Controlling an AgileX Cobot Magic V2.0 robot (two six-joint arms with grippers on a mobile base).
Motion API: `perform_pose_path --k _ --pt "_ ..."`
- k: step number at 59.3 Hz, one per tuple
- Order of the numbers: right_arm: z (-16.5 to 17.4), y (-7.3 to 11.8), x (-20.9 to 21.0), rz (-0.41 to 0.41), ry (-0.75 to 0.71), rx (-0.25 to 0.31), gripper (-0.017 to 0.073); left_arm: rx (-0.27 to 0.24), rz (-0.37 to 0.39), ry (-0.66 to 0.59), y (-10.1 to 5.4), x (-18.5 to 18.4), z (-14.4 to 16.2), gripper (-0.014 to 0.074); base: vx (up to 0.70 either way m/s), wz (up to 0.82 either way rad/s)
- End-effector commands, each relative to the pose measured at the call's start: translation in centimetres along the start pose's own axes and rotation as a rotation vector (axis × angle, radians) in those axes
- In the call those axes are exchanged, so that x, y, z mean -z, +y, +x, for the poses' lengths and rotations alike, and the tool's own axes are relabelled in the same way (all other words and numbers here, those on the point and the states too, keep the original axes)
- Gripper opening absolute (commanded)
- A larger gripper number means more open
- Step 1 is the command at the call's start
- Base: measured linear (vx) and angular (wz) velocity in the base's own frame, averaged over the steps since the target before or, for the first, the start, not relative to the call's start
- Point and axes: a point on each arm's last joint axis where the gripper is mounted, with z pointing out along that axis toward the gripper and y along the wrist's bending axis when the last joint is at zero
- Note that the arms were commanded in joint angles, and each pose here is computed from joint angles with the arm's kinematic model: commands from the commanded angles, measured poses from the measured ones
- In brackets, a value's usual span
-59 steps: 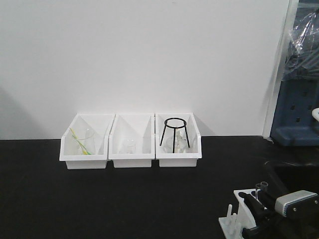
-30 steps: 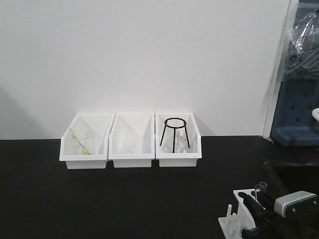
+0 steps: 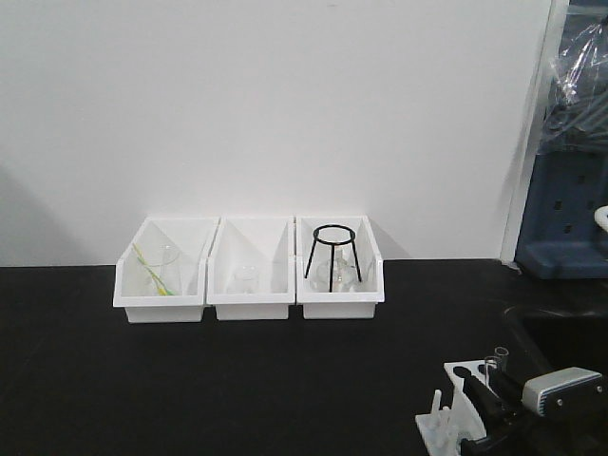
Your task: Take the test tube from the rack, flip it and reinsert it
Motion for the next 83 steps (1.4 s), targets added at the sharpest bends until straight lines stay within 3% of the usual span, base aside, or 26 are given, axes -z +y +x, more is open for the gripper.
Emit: perform_pose_path --k 1,14,25,34,38,46,56,62,72,83 --pt "-3.4 0.0 0.1 -0.019 -0.263 0.021 0.0249 0.003 0.021 -0.097 -0.2 0.1 -0.8 -0.0006 0.00 0.00" --pt "-4.0 -0.1 0.3 -0.004 -0.284 0.022 0.0447 0.003 0.021 -0.097 -0.2 0.1 -0.8 -0.0006 0.00 0.00" --pt "-7.2 0.1 1.6 0.004 -0.361 0.026 0.0474 0.003 0.021 -0.097 -0.2 0.1 -0.8 -0.0006 0.00 0.00" --pt "-10.3 0.5 3.7 0.027 -0.311 -0.001 0.0391 0.003 0.021 -0.097 -0.2 0.1 -0.8 -0.0006 0.00 0.00" --pt "-11.5 0.9 5.1 0.036 -0.242 -0.019 0.0271 0.003 0.021 -0.097 -0.2 0.1 -0.8 -0.0006 0.00 0.00" --pt "-12.8 1.8 8.5 0.058 -0.066 0.004 -0.0016 0.003 0.021 -0.097 -0.2 0.1 -0.8 -0.0006 0.00 0.00" --pt "-12.5 3.5 12.8 0.034 -0.016 0.017 -0.0012 0.003 0.021 -0.097 -0.2 0.1 -0.8 -0.0006 0.00 0.00" --pt "-11.6 4.7 15.3 -0.001 -0.037 0.066 -0.0012 0.003 0.021 -0.097 -0.2 0.1 -0.8 -0.0006 0.00 0.00" --pt "-10.2 5.9 18.2 -0.021 -0.080 0.199 -0.0009 0.003 0.021 -0.097 -0.2 0.1 -0.8 -0.0006 0.00 0.00" --pt "-9.3 6.4 19.5 -0.020 -0.110 0.253 -0.0009 0.003 0.021 -0.097 -0.2 0.1 -0.8 -0.0006 0.00 0.00"
